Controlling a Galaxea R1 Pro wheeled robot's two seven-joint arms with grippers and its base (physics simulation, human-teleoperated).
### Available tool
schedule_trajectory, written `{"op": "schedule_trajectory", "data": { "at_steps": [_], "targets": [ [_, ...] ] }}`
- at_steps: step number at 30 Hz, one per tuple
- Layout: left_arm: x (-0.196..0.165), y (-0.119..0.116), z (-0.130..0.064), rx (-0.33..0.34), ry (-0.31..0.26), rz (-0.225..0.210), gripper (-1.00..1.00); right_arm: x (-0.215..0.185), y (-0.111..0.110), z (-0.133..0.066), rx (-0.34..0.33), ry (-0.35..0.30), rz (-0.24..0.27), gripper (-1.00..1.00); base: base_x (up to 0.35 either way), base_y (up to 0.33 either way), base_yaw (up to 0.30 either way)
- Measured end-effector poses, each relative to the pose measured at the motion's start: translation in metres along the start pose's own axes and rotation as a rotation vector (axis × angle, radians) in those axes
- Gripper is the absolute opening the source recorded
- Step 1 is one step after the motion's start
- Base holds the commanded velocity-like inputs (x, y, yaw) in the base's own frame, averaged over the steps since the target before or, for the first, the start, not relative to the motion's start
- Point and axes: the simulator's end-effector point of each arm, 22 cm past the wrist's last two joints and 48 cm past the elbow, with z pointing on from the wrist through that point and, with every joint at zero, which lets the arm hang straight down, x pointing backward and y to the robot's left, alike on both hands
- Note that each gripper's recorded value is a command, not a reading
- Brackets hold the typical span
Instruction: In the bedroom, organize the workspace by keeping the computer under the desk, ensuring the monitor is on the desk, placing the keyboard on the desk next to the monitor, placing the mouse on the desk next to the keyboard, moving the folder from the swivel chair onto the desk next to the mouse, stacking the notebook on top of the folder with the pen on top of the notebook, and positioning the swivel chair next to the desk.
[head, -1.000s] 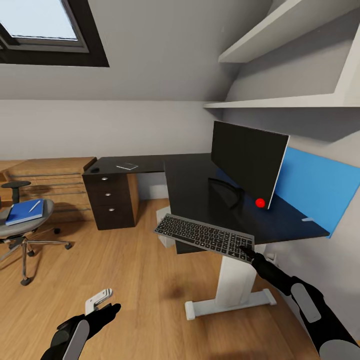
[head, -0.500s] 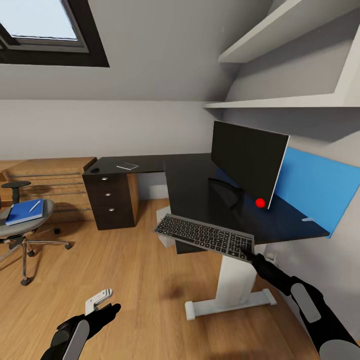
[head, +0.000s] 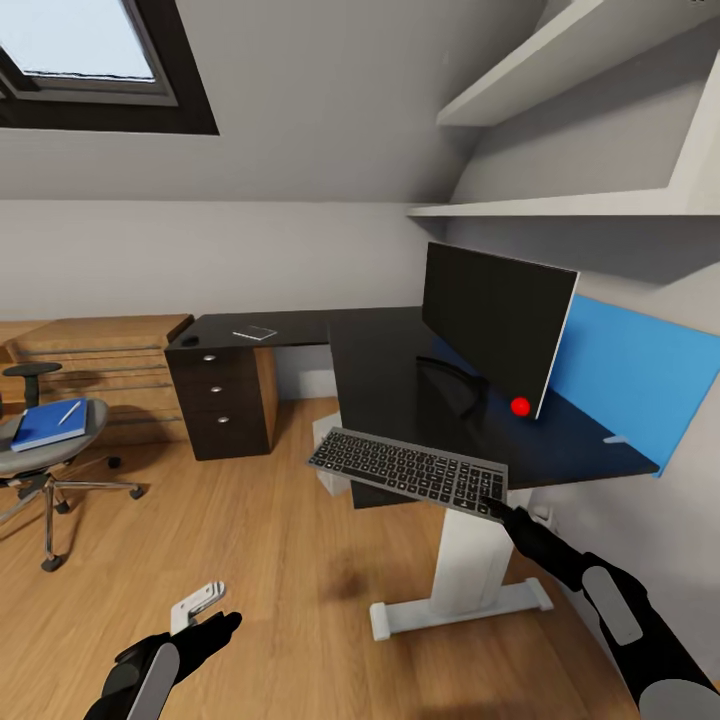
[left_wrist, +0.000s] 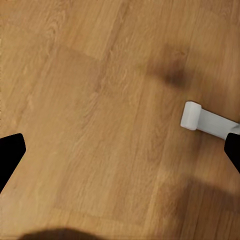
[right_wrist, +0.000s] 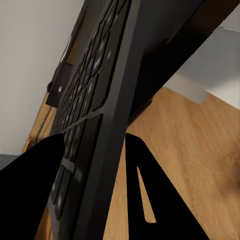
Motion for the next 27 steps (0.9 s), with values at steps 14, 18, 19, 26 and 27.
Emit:
{"op": "schedule_trajectory", "data": {
  "at_steps": [14, 18, 19, 26, 27],
  "targets": [
    [-0.015, -0.008, -0.02, -0.002, 0.0, 0.0, 1.0, -0.013, 0.024, -0.002, -0.004, 0.0, -0.002, -1.0, 0.0, 0.0, 0.0],
    [-0.019, -0.01, -0.026, -0.004, 0.0, 0.001, 1.0, -0.016, 0.031, -0.003, -0.004, 0.002, 0.0, -1.0, 0.0, 0.0, 0.0],
    [-0.02, -0.011, -0.028, -0.004, 0.0, 0.001, 1.0, -0.017, 0.032, -0.003, -0.004, 0.002, 0.001, -1.0, 0.0, 0.0, 0.0],
    [-0.027, -0.015, -0.038, -0.004, 0.0, 0.001, 1.0, -0.022, 0.044, -0.004, -0.005, 0.003, 0.002, -1.0, 0.0, 0.0, 0.0],
    [-0.028, -0.016, -0.039, -0.004, 0.0, 0.001, 1.0, -0.022, 0.046, -0.004, -0.007, 0.004, 0.004, -1.0, 0.0, 0.0, 0.0]
  ]
}}
